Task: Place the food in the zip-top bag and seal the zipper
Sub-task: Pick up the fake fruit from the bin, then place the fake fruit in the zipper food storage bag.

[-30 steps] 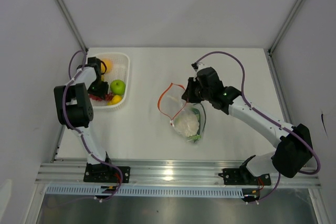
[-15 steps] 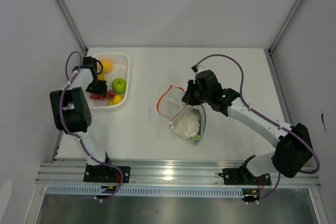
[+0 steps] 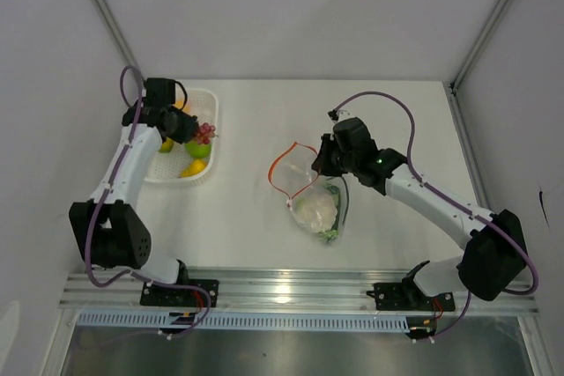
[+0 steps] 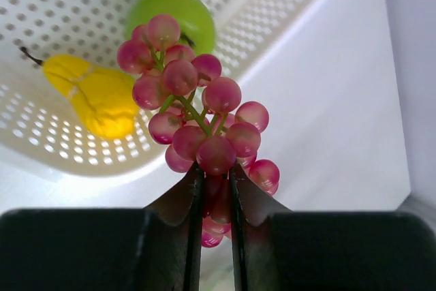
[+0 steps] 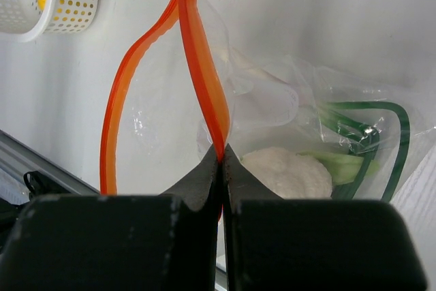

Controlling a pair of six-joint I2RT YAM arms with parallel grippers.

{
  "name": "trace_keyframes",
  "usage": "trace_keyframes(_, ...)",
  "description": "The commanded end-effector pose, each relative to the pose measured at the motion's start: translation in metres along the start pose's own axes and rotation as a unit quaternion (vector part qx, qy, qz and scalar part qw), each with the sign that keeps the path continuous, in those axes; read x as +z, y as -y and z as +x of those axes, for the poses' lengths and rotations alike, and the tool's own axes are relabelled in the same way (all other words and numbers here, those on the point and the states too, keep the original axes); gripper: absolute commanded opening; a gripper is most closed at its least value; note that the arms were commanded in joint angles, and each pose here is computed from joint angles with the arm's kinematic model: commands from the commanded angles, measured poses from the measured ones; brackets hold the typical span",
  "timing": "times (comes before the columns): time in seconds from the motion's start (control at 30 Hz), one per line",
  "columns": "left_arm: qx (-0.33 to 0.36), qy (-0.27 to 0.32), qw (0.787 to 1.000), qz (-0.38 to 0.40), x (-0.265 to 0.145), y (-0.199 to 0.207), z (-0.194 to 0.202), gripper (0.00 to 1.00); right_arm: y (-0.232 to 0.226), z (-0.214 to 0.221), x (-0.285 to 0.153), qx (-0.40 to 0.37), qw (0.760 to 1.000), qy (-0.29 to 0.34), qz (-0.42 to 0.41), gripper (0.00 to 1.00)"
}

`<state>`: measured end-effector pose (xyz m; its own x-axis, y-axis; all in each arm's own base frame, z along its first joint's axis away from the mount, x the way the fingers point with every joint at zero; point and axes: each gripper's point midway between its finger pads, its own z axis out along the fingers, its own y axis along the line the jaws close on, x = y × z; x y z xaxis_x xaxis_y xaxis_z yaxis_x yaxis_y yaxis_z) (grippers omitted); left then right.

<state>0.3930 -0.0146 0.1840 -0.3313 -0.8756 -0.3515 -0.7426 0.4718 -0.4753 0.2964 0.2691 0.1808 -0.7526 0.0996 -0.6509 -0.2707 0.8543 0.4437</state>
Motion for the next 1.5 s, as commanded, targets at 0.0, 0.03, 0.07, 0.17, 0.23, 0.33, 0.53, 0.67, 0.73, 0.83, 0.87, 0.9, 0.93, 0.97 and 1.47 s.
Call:
trace_keyframes(0.0, 0.073, -0.010, 0.994, 0.081, -0.044, 0.032, 0.026, 0.01, 0.000, -0.021, -0.017, 0.002, 0.999, 0.036, 0.001, 0.00)
trace_keyframes(0.03, 0.085, -0.008, 0.991, 0.105, -0.058, 0.038, 0.030, 0.01, 0.000, -0.021, -0.018, 0.002, 0.999, 0.036, 0.001, 0.00)
trace_keyframes(0.07, 0.106, -0.013, 0.987, 0.124, -0.066, 0.044, 0.037, 0.01, 0.001, -0.021, -0.018, 0.003, 0.999, 0.035, 0.002, 0.00)
trace_keyframes(0.17, 0.160, -0.042, 0.969, 0.183, -0.092, 0.060, 0.068, 0.01, 0.002, -0.022, -0.018, 0.006, 0.999, 0.034, 0.003, 0.00)
trace_keyframes(0.23, 0.189, -0.076, 0.954, 0.219, -0.106, 0.067, 0.092, 0.00, 0.000, -0.024, -0.020, 0.010, 0.999, 0.037, 0.002, 0.00)
trace_keyframes(0.33, 0.239, -0.130, 0.923, 0.272, -0.125, 0.075, 0.129, 0.01, -0.003, -0.028, -0.025, 0.014, 0.999, 0.041, -0.002, 0.00)
trace_keyframes(0.53, 0.336, -0.206, 0.837, 0.381, -0.164, 0.080, 0.196, 0.01, -0.003, -0.028, -0.032, 0.017, 0.999, 0.041, 0.001, 0.00)
trace_keyframes(0.67, 0.347, -0.263, 0.798, 0.417, -0.182, 0.069, 0.225, 0.03, -0.001, -0.029, -0.038, 0.018, 0.999, 0.045, 0.010, 0.00)
trace_keyframes(0.73, 0.351, -0.282, 0.785, 0.426, -0.193, 0.065, 0.233, 0.03, 0.001, -0.028, -0.039, 0.016, 0.999, 0.046, 0.016, 0.00)
trace_keyframes(0.83, 0.348, -0.305, 0.773, 0.434, -0.206, 0.059, 0.243, 0.04, 0.003, -0.023, -0.038, 0.009, 0.999, 0.043, 0.018, 0.00)
trace_keyframes(0.87, 0.349, -0.319, 0.765, 0.438, -0.211, 0.057, 0.249, 0.04, 0.004, -0.020, -0.037, 0.006, 0.999, 0.041, 0.019, 0.00)
trace_keyframes(0.9, 0.349, -0.323, 0.761, 0.441, -0.214, 0.056, 0.251, 0.04, 0.004, -0.019, -0.036, 0.004, 0.999, 0.041, 0.019, 0.00)
trace_keyframes(0.93, 0.346, -0.332, 0.762, 0.436, -0.213, 0.052, 0.254, 0.04, 0.004, -0.018, -0.035, 0.004, 0.999, 0.040, 0.019, 0.00)
trace_keyframes(0.97, 0.346, -0.332, 0.759, 0.441, -0.217, 0.053, 0.254, 0.04, 0.003, -0.016, -0.035, 0.001, 0.999, 0.038, 0.018, 0.00)
trace_keyframes(1.47, 0.343, -0.389, 0.747, 0.416, -0.188, 0.039, 0.292, 0.04, -0.030, -0.015, -0.055, -0.015, 0.998, 0.053, -0.018, 0.00)
